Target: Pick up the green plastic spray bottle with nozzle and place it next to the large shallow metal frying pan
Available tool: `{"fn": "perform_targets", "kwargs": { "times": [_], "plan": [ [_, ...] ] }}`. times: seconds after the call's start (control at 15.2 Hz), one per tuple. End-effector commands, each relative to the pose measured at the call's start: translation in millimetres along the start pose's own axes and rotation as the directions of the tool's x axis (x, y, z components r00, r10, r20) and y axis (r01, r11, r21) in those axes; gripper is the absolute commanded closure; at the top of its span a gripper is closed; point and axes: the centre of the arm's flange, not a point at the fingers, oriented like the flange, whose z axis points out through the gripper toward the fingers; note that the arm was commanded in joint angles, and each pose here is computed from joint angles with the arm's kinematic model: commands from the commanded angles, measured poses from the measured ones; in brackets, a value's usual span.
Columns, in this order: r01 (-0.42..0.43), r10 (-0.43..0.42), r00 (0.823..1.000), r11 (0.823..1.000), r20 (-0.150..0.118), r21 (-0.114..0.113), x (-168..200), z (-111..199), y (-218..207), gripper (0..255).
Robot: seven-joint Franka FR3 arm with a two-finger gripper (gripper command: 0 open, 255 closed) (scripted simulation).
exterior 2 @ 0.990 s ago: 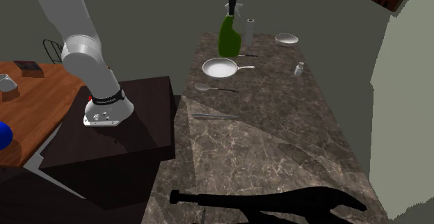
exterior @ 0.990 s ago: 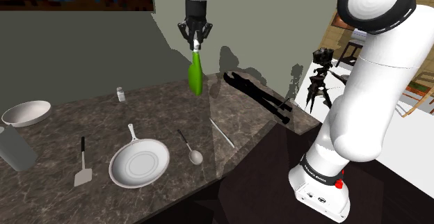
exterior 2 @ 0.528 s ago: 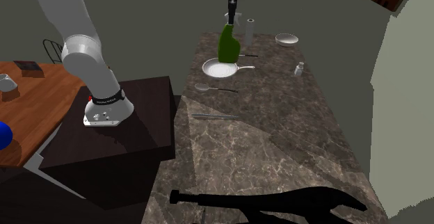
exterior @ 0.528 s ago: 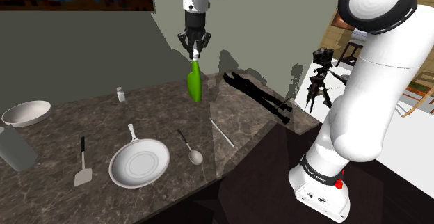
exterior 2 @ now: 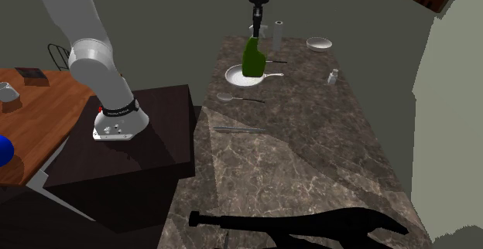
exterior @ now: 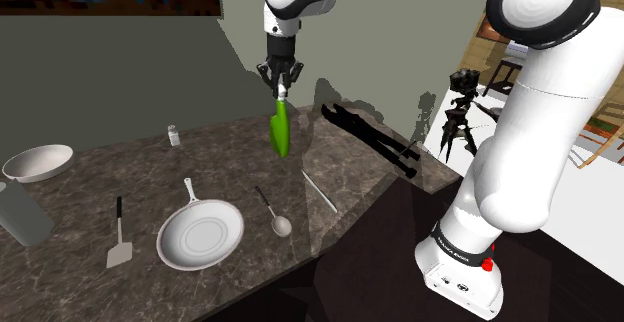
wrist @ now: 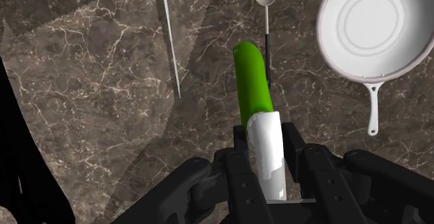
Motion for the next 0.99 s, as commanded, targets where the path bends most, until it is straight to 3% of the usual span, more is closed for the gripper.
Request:
{"fn": "perform_targets", "kwargs": {
  "times": [0.0, 0.92],
  "plan": [
    [0.000, 0.000, 1.000, 1.000, -0.001, 0.000, 2, 12, -1, 255],
    [0.000, 0.000, 1.000, 1.000, -0.001, 0.000, 4, 86, 0, 255]
  ]
}}
